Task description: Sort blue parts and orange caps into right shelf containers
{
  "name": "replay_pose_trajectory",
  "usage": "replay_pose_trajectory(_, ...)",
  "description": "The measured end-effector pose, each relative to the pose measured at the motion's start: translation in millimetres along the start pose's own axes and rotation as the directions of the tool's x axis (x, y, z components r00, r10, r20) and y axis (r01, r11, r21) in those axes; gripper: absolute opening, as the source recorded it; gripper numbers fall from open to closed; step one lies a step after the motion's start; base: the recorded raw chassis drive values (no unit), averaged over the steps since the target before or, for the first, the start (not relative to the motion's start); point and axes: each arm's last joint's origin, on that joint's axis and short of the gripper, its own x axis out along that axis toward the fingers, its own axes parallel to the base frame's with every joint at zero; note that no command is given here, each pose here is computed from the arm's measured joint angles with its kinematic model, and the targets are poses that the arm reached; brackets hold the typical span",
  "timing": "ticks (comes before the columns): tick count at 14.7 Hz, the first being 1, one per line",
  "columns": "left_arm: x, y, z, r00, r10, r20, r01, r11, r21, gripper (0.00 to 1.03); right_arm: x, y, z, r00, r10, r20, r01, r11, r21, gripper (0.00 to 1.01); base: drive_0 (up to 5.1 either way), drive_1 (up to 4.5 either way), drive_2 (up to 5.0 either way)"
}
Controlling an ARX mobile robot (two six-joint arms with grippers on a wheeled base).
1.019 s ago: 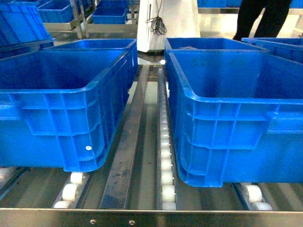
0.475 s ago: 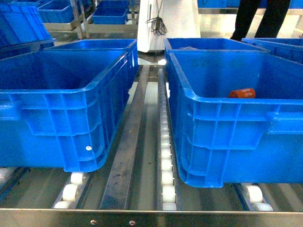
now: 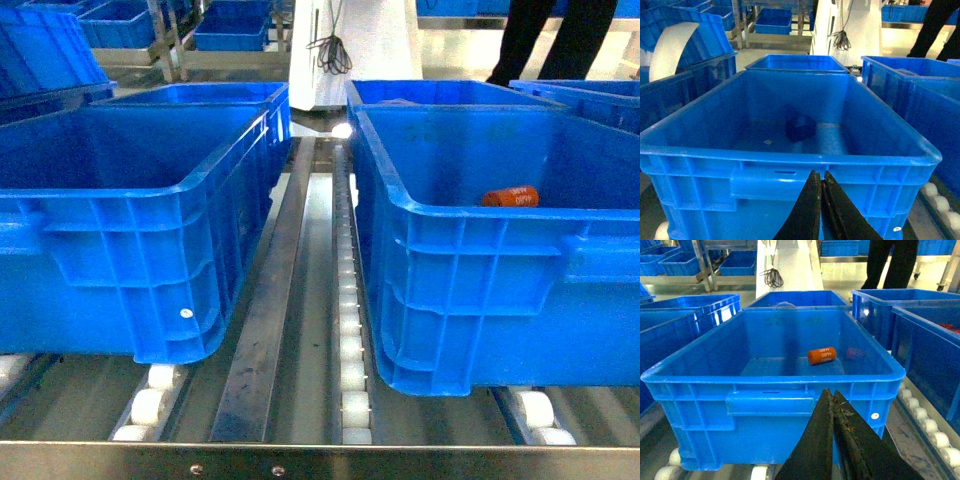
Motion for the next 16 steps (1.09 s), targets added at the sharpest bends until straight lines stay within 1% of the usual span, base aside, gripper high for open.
replay_pose_trajectory(2, -14, 0.0, 0.3, 0.999, 0.0, 0.034, 0.0, 1.0, 0.0, 0.02, -6, 0.1, -5.4, 1.0, 0.0, -0.005, 0.0, 1.0, 0.0, 0.02, 0.0, 0.0, 0.0)
replay_pose_trajectory(4, -25, 0.0, -8.8, 1.0, 0.0, 0.011, 0.0, 1.0, 0.0, 0.02, -11, 0.1, -8.4, 1.0, 0.0, 0.0, 0.0, 1.0, 0.0, 0.02, 0.0, 0.0, 0.0)
replay_pose_trajectory(5, -31, 0.0, -9.7, 1.0, 0.0, 0.017, 0.0, 1.0, 0.0, 0.02, -13, 0.1, -9.3, 1.0, 0.0, 0.001, 0.0, 1.0, 0.0, 0.02, 0.0, 0.0, 0.0)
replay_pose_trajectory(6, -35, 0.0, -10.6, 1.0, 0.0, 0.023, 0.0, 1.0, 0.0, 0.02, -15, 0.1, -13.2, 1.0, -0.001, 0.024, 0.001, 1.0, 0.0, 0.02, 0.0, 0.0, 0.0)
replay_pose_trajectory(7, -41, 0.0, -13.2, 1.0, 0.0, 0.02, 0.0, 1.0, 0.0, 0.02, -17, 0.2, -16.7, 1.0, -0.001, 0.003, 0.001, 1.0, 0.002, 0.02, 0.0, 0.0, 0.0)
replay_pose_trajectory(8, -45, 0.0, -18.7, 0.999, 0.001, 0.046, -0.001, 1.0, 0.0, 0.02, -19, 0.2, -15.6, 1.0, -0.001, 0.013, 0.0, 1.0, 0.003, 0.02, 0.0, 0.0, 0.0)
replay_pose_trajectory(9, -47, -0.1, -23.2, 1.0, 0.0, 0.011, 0.0, 1.0, 0.0, 0.02, -21, 0.2, -14.9, 1.0, -0.001, 0.021, 0.001, 1.0, 0.003, 0.02, 0.0, 0.0, 0.0)
replay_pose_trajectory(12, -58, 0.0, -17.5, 0.999, 0.001, 0.042, -0.001, 1.0, 0.0, 0.02, -25, 0.2, -15.6, 1.0, -0.001, 0.017, 0.001, 1.0, 0.003, 0.02, 0.0, 0.0, 0.0)
replay_pose_trajectory(16, -64, 0.0, -16.9, 0.999, 0.0, 0.041, 0.0, 1.0, 0.0, 0.02, -28, 0.2, -16.1, 1.0, -0.001, 0.015, 0.0, 1.0, 0.003, 0.02, 0.0, 0.0, 0.0)
